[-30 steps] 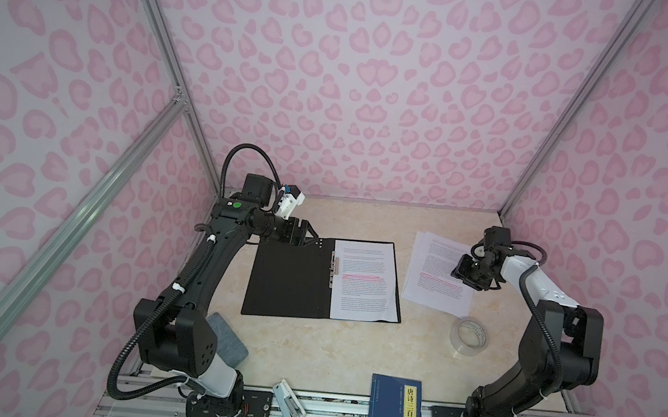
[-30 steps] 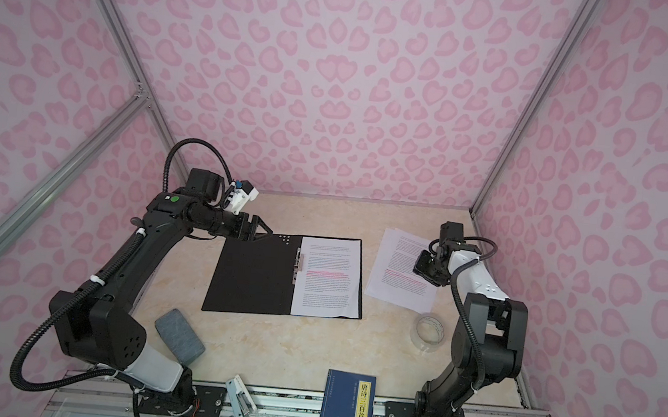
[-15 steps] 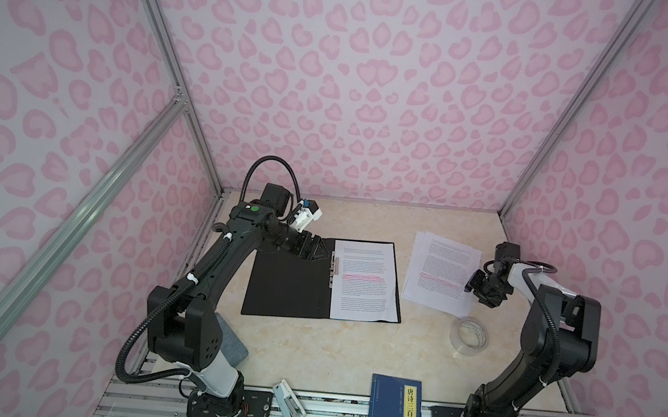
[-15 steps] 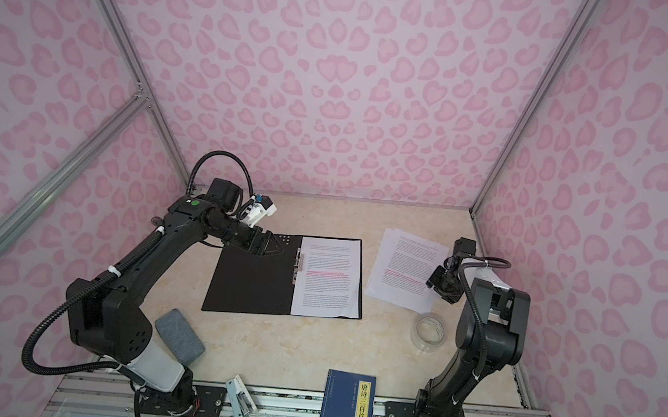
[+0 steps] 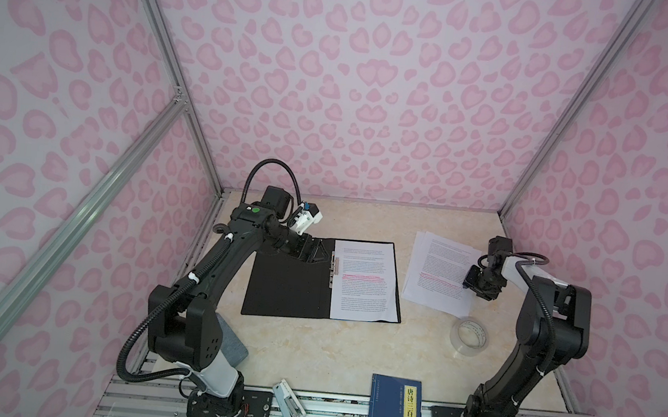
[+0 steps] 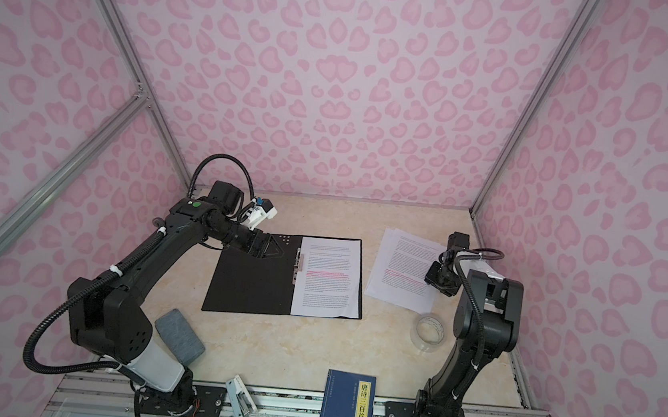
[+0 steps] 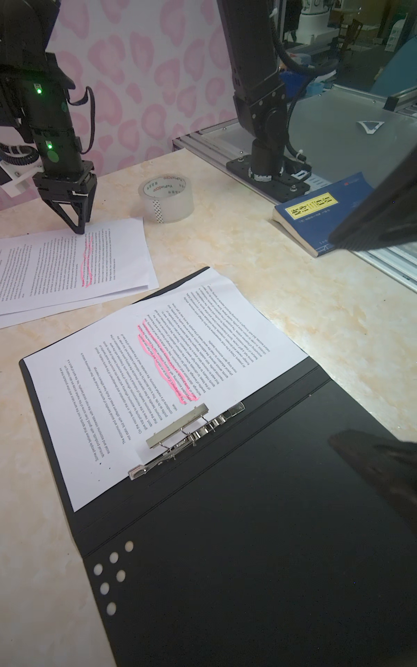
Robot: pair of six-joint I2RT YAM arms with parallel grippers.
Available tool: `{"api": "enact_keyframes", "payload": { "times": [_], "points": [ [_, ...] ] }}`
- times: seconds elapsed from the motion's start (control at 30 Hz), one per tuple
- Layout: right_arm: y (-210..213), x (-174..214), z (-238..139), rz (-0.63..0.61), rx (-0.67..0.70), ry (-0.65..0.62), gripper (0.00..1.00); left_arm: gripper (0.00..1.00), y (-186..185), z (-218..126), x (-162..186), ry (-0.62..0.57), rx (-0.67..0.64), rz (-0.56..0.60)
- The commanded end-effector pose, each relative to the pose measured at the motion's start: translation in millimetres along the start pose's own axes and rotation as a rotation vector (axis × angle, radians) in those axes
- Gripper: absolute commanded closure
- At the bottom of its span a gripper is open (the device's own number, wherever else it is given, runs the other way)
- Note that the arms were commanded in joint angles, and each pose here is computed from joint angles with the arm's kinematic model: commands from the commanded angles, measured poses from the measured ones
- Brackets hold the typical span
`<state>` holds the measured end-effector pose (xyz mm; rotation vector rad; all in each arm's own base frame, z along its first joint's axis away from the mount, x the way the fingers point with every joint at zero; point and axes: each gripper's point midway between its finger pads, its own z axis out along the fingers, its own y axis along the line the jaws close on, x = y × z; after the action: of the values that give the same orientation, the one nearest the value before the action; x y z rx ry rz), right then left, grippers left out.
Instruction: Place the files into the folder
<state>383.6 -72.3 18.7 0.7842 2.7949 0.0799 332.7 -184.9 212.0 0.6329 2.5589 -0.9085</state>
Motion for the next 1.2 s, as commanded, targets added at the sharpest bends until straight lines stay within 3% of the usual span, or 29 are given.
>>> {"api": "enact_keyframes", "payload": {
  "times": [0.0, 0.4, 0.57, 0.67, 0.9, 1.0, 1.17],
  "points": [
    [-9, 10, 8, -0.017, 0.049, 0.036, 0.54, 0.19, -2, 0, 3, 0.008, 0.012, 0.003],
    [-12, 8, 1, -0.021, 0.045, 0.011, 0.78, 0.19, -2, 0, 4, 0.012, 0.009, 0.001],
    [-11, 3, -9, -0.023, 0.031, -0.016, 0.95, 0.19, -2, 0, 4, 0.012, 0.010, 0.001],
    [-10, 0, -14, -0.025, 0.023, -0.024, 1.00, 0.19, -2, 0, 4, 0.013, 0.011, -0.002],
    [-5, -3, -21, -0.027, -0.012, -0.035, 1.00, 0.19, -6, 6, -1, 0.018, 0.018, 0.015],
    [-6, -5, -22, -0.002, -0.017, -0.040, 0.77, 0.19, -16, 18, -12, 0.033, 0.007, 0.047],
    [-10, -7, -21, 0.060, -0.051, -0.054, 0.61, 0.19, -43, 67, -36, 0.092, 0.019, 0.103]
  ]
}}
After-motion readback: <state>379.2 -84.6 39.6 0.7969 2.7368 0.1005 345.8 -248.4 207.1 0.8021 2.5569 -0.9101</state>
